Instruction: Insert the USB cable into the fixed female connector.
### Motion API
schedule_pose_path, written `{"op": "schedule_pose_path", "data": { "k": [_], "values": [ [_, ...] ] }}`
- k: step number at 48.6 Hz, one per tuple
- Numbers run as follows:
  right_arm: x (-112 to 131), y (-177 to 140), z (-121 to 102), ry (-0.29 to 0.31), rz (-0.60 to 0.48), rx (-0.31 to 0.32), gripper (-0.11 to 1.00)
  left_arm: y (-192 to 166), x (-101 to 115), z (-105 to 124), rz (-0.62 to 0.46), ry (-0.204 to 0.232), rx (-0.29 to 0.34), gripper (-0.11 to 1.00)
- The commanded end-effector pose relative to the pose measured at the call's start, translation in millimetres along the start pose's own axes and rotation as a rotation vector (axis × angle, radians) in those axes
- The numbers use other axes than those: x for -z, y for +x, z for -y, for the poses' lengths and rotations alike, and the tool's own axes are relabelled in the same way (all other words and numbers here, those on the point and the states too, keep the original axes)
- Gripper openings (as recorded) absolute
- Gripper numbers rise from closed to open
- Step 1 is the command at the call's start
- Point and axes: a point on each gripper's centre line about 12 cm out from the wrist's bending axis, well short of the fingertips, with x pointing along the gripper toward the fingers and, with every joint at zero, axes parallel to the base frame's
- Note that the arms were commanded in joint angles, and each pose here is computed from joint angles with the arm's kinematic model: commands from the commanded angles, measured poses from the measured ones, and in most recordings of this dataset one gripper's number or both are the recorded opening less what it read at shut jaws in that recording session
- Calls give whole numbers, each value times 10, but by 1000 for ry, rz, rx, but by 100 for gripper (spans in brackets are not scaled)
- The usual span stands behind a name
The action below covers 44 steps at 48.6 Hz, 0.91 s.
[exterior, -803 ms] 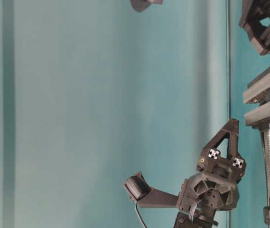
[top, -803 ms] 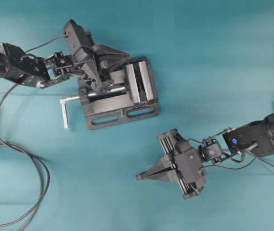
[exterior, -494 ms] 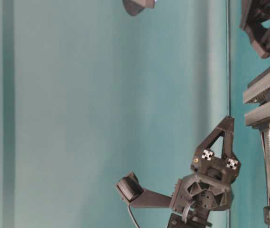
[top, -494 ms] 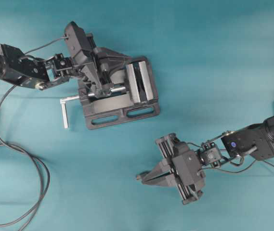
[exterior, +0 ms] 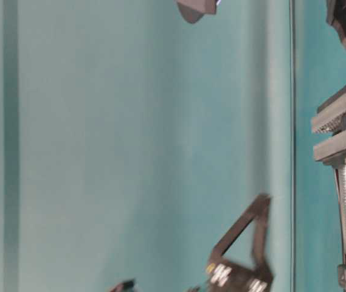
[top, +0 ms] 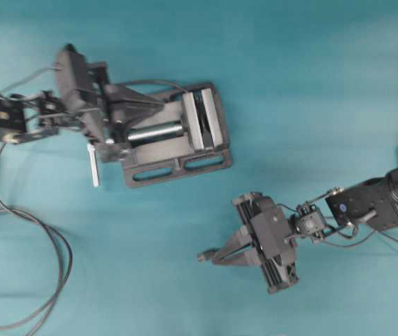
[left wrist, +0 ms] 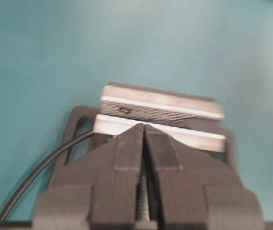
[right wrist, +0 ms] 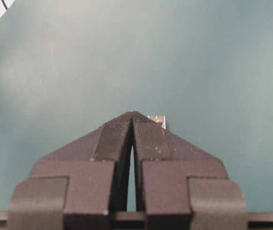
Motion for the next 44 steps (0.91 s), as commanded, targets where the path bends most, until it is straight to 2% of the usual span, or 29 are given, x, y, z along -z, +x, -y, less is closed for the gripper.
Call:
{"op": "schedule_pose_path", "data": {
  "k": [1,4,6,12,17,21,25,28,33,41,44],
  "values": [
    [-165,-8,26,-1,50,6,1,-176,-132,68,31,-3,26,3],
    [-175,-8,43,0,51,10,1,-271,-106,103,9,1,39,9],
    [-170,-8,61,2,50,14,1,-346,-95,146,2,5,56,18],
    [-176,-10,67,4,52,16,5,-511,-130,294,16,8,112,52],
    [-158,-8,69,4,40,17,22,-644,-160,432,-13,-20,165,81],
    [-160,7,86,9,26,24,43,-759,-99,515,-77,-59,198,96],
    [-162,28,89,9,8,26,64,-879,55,474,-153,-106,189,100],
    [-154,45,94,7,-10,29,74,-974,158,455,-184,-137,189,100],
    [-137,78,106,3,-28,33,72,-1136,229,493,-179,-160,229,100],
    [-86,104,130,6,-40,38,70,-1431,151,472,-61,-186,292,100],
    [-58,115,144,7,-46,41,70,-1549,147,438,-15,-179,310,100]
  ]
}}
